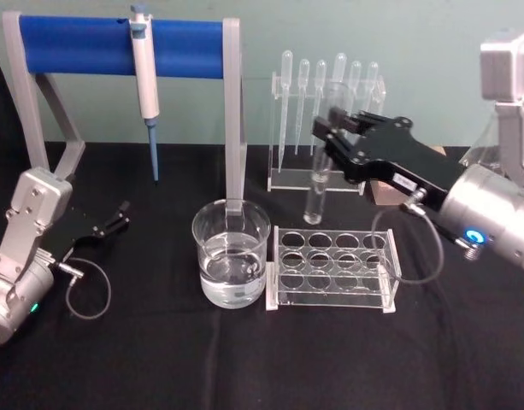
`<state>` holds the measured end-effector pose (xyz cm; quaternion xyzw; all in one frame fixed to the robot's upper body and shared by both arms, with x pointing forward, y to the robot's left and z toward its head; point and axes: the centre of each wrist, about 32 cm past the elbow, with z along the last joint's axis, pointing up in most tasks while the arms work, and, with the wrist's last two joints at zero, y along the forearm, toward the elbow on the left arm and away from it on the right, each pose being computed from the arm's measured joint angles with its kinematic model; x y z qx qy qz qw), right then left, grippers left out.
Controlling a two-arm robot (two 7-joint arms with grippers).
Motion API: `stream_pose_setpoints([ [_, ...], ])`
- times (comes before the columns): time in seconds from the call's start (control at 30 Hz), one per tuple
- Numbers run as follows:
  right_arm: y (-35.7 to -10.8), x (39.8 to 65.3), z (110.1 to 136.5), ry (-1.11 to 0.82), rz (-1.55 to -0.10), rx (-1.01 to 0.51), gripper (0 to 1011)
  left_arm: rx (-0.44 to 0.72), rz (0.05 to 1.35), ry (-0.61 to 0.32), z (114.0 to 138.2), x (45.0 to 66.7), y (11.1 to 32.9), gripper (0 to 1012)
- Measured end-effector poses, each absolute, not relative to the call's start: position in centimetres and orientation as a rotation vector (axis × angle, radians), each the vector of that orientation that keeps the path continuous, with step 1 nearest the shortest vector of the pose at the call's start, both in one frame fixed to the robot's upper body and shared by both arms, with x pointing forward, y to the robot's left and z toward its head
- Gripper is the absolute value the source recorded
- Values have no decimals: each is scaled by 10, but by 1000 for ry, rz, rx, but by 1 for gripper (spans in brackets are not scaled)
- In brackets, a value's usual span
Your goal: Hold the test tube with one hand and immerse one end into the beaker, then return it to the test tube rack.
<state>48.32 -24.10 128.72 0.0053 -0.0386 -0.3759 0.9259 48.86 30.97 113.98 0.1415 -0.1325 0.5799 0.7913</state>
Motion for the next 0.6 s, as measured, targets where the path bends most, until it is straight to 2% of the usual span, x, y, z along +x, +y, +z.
stream_pose_setpoints([
  [0.3, -206, 503, 1295, -91, -663, 26, 224, 304, 1248, -285, 1140, 489, 310, 1000],
  [0.6, -186, 520, 1269, -78, -604, 44, 224, 304, 1248, -285, 1140, 489, 310, 1000],
])
